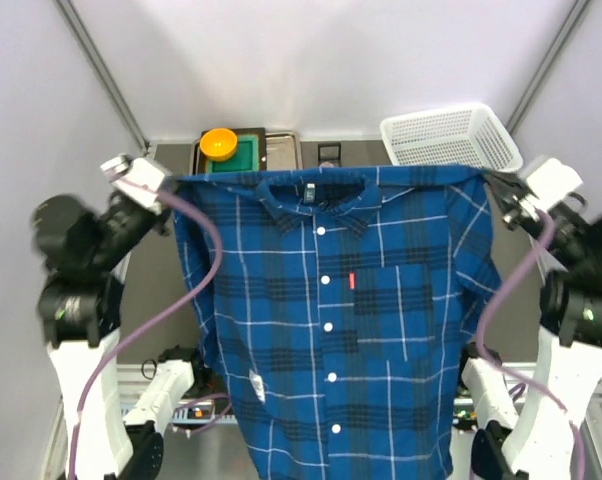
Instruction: Pin the brooch onto the clothing
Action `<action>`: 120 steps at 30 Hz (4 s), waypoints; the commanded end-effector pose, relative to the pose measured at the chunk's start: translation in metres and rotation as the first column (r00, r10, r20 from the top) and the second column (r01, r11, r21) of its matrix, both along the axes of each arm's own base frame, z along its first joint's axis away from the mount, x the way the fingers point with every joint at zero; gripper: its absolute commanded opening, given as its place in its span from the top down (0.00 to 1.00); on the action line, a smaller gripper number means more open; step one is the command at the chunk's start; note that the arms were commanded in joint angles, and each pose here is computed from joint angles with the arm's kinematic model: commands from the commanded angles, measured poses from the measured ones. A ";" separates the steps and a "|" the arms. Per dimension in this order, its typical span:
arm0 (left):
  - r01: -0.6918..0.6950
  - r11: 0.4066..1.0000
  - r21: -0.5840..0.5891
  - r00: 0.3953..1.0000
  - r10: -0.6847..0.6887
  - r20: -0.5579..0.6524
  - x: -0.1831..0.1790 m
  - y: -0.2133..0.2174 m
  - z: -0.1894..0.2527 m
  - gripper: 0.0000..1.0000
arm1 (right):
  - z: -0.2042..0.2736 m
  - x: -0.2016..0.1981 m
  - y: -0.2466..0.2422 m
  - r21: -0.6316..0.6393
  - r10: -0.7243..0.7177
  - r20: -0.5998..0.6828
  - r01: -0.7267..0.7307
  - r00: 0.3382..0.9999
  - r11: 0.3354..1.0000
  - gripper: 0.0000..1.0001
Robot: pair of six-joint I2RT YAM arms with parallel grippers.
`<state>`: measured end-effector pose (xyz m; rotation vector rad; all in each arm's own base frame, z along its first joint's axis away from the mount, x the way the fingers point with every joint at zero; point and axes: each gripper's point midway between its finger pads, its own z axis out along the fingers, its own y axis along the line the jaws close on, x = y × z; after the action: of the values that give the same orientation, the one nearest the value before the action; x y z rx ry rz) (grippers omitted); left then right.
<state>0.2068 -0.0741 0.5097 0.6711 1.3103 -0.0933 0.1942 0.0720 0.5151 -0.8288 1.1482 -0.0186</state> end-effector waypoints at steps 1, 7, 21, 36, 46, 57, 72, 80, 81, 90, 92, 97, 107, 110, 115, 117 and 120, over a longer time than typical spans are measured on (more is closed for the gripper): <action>-0.037 0.998 0.055 0.958 0.051 -0.282 0.060 0.013 -0.119 1.00 | -0.088 0.059 -0.011 -0.017 -0.010 -0.215 0.006 0.977 1.000 1.00; -0.013 0.996 0.086 0.846 0.057 -0.530 0.124 0.013 -0.255 1.00 | -0.260 0.119 0.027 -0.237 -0.064 -0.501 -0.066 0.863 0.969 1.00; 0.000 0.973 0.232 0.641 0.178 -0.746 0.215 0.037 -0.415 1.00 | -0.391 0.240 0.002 -0.445 -0.354 -0.644 0.045 0.678 0.894 1.00; -0.126 0.955 0.269 0.540 0.294 -0.789 0.286 0.061 -0.431 0.70 | -0.407 0.308 -0.020 -0.504 -0.487 -0.701 0.122 0.520 0.855 0.33; -0.018 0.991 0.129 0.683 0.107 -0.723 0.231 0.052 -0.379 0.37 | -0.342 0.200 -0.036 -0.303 -0.270 -0.836 0.008 0.477 0.953 0.07; 0.035 0.999 0.017 0.713 -0.012 -0.701 0.186 0.027 -0.325 0.31 | -0.401 0.077 -0.054 -0.296 -0.279 -0.927 -0.035 0.253 0.954 0.11; -0.140 0.987 0.073 0.537 0.138 -0.832 0.152 0.055 -0.374 0.25 | -0.471 0.081 -0.063 -0.240 -0.237 -0.970 0.067 -0.052 0.968 0.45; -0.094 0.994 0.052 0.291 0.078 -0.954 0.104 0.086 -0.396 0.01 | -0.452 0.096 -0.063 -0.236 -0.239 -0.971 0.120 0.010 0.964 1.00; -0.074 0.997 0.023 0.284 0.043 -0.958 0.097 0.079 -0.395 0.01 | -0.448 0.099 -0.064 -0.238 -0.244 -0.969 0.128 0.029 0.963 1.00; -0.071 0.997 0.040 0.261 0.058 -0.964 0.078 0.077 -0.415 0.17 | -0.390 0.123 -0.071 -0.405 -0.435 -0.862 0.164 0.259 0.900 1.00; -0.084 0.996 0.035 0.259 0.055 -0.964 0.082 0.077 -0.415 0.21 | -0.377 0.122 -0.053 -0.464 -0.472 -0.813 0.111 0.340 0.879 1.00; -0.109 0.993 0.045 0.296 0.076 -0.952 0.094 0.082 -0.408 0.24 | -0.367 0.107 0.001 -0.549 -0.478 -0.749 -0.026 0.459 0.835 1.00; -0.119 0.993 0.025 0.301 0.060 -0.952 0.099 0.080 -0.409 0.23 | -0.371 0.021 0.109 -0.459 -0.247 -0.851 -0.428 0.464 0.778 0.14; -0.116 0.993 0.021 0.301 0.055 -0.952 0.099 0.079 -0.409 0.22 | -0.356 0.036 0.087 -0.383 -0.214 -0.877 -0.357 0.430 0.852 0.10; -0.108 0.994 0.008 0.312 0.042 -0.949 0.103 0.078 -0.406 0.20 | -0.374 0.033 0.015 -0.355 -0.254 -0.908 -0.291 0.333 0.888 0.09; -0.109 0.994 0.003 0.311 0.037 -0.950 0.106 0.078 -0.407 0.20 | -0.392 0.017 0.005 -0.336 -0.253 -0.928 -0.321 0.275 0.885 0.09; -0.112 0.994 -0.004 0.311 0.031 -0.950 0.108 0.077 -0.407 0.20 | -0.417 -0.005 -0.001 -0.326 -0.267 -0.942 -0.366 0.203 0.872 0.11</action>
<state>0.2974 0.0049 0.0912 0.4514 2.5803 -0.5334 0.2314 0.0688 0.1257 -1.2834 2.4272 0.2024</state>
